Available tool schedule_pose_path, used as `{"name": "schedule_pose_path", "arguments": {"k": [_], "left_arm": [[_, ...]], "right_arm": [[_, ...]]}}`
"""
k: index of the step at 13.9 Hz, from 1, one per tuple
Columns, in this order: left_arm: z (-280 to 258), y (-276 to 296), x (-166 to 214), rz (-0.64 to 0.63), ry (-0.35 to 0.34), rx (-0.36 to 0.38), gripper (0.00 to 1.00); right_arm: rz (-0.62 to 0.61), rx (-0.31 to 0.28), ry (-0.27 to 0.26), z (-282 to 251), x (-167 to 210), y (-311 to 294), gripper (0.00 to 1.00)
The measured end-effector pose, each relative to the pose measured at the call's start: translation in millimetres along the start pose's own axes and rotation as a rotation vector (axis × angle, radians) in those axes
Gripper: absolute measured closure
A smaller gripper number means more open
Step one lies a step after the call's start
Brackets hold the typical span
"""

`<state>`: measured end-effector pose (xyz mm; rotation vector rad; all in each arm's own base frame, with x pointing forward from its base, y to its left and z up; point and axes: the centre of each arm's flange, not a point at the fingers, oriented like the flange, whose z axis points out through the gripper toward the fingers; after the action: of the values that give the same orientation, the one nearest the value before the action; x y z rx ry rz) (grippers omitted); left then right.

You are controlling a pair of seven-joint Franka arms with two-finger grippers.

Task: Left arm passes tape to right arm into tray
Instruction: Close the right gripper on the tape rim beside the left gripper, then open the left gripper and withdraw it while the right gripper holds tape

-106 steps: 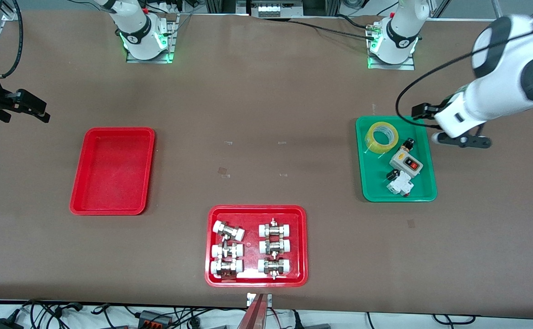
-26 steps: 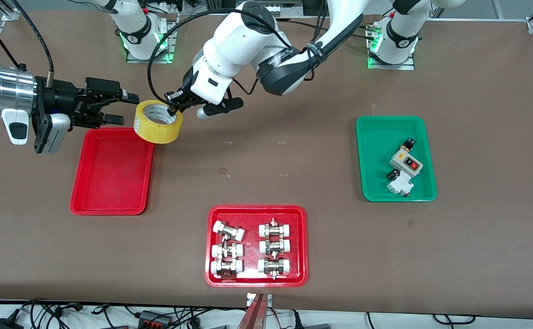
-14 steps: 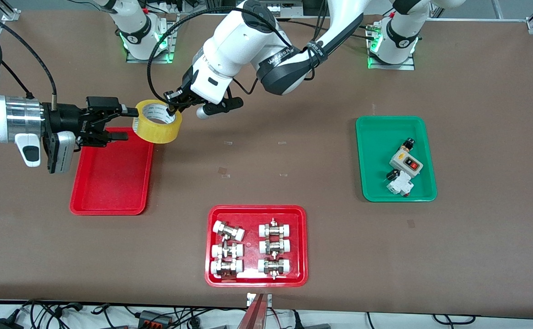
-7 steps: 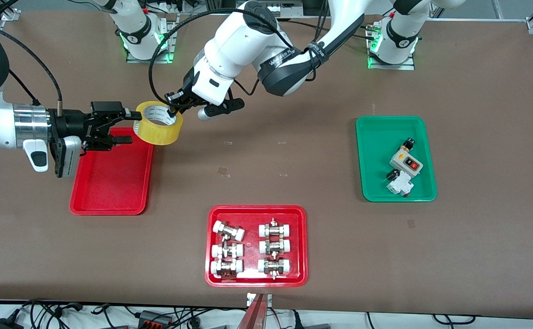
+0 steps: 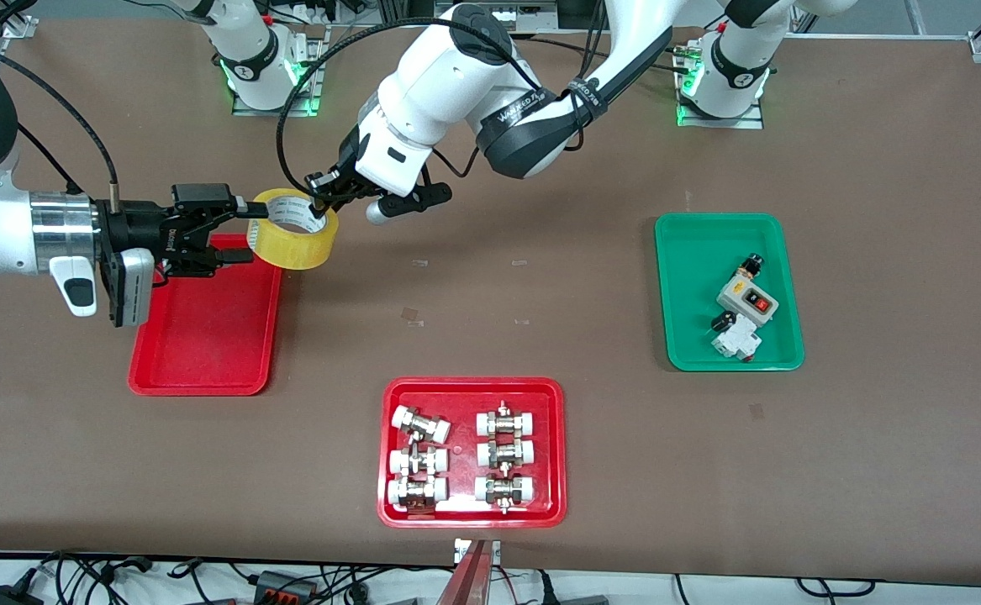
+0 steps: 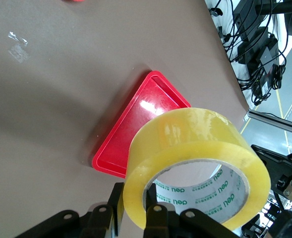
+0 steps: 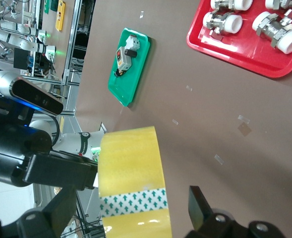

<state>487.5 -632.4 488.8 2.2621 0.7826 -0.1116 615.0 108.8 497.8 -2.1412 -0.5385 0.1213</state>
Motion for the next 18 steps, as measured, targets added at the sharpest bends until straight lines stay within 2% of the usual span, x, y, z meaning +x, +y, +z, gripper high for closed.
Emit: {"name": "schedule_pose_path", "arguments": {"k": [5, 6, 8, 9, 15, 16, 18], "left_arm": [[0, 0, 0, 0.0, 0.0, 0.0, 0.78], [0, 0, 0, 0.0, 0.0, 0.0, 0.78], [0, 0, 0, 0.0, 0.0, -0.001, 0.78], [-1, 1, 0, 0.0, 0.0, -0.003, 0.78], [-1, 1, 1, -0.001, 0.0, -0.003, 0.78], [-2, 2, 2, -0.002, 0.002, -0.006, 0.72], [-11, 8, 7, -0.006, 0.007, -0.024, 0.53]], "right_arm": [[-0.008, 0.003, -0.012, 8, 2, -3, 0.04], [-0.008, 0.003, -0.012, 8, 2, -2, 0.09], [-0.007, 0.001, -0.011, 7, 2, -1, 0.36], [-0.008, 0.002, -0.009, 6, 2, 1, 0.45], [-0.01, 0.004, -0.009, 6, 2, 2, 0.45], [-0.01, 0.004, -0.009, 7, 2, 2, 0.45], [-0.008, 0.005, -0.011, 8, 2, 4, 0.45]]}}
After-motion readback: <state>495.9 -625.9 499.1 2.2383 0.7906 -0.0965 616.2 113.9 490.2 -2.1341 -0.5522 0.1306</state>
